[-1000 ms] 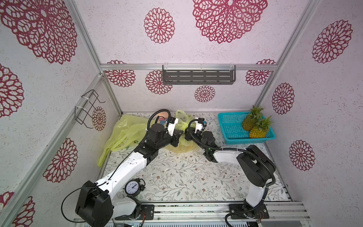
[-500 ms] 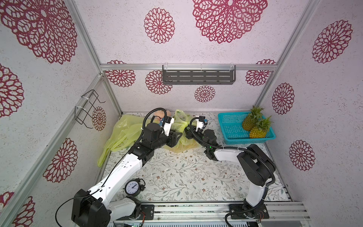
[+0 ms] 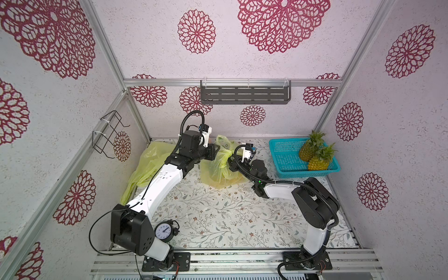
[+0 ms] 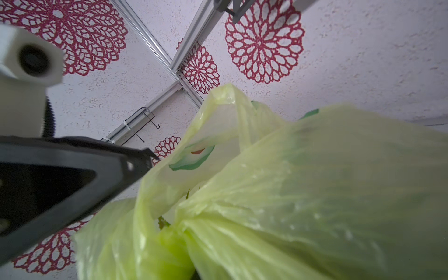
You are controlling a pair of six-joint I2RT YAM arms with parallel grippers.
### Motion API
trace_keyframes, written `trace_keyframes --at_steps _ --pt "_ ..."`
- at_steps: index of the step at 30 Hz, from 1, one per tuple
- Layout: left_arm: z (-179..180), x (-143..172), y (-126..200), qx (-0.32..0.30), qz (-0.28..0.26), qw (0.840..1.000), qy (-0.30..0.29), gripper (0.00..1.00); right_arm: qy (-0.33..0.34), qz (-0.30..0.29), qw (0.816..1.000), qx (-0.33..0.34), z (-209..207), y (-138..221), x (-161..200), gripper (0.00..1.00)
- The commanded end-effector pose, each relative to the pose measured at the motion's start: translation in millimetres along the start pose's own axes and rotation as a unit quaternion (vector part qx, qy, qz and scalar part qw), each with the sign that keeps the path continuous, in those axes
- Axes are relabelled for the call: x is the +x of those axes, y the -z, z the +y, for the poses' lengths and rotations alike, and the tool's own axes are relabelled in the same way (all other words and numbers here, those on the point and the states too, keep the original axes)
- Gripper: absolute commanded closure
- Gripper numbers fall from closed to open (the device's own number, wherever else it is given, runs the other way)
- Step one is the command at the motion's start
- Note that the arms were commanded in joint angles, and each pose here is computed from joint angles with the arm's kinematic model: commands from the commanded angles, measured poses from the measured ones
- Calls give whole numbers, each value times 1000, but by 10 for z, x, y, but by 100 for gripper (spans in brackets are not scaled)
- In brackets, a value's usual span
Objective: Place the pineapple into a plastic bag & tie a knot
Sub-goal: Cross the plastic bag at the center of the board.
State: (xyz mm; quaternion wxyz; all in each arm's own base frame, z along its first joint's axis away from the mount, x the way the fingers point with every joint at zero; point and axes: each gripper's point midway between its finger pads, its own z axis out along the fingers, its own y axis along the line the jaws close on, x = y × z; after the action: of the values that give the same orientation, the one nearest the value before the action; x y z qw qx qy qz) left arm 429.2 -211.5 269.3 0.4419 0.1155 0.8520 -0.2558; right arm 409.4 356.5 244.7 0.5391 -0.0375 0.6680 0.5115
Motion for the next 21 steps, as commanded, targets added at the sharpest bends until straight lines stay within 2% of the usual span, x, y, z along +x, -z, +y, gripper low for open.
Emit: trace_keyframes --at_steps 1,7,12,21 --pt "-2 145 -60 20 25 999 21 70 -13 -38 999 -34 132 -58 -266 100" --pt "-198 380 -110 95 48 994 16 72 -46 -35 996 -67 176 -75 -357 100" --pt "-267 563 -158 126 79 989 20 73 -74 -9 988 -139 342 -101 -423 100" --pt "-238 608 -150 119 93 988 14 73 -83 -13 975 -207 604 -65 -587 100"
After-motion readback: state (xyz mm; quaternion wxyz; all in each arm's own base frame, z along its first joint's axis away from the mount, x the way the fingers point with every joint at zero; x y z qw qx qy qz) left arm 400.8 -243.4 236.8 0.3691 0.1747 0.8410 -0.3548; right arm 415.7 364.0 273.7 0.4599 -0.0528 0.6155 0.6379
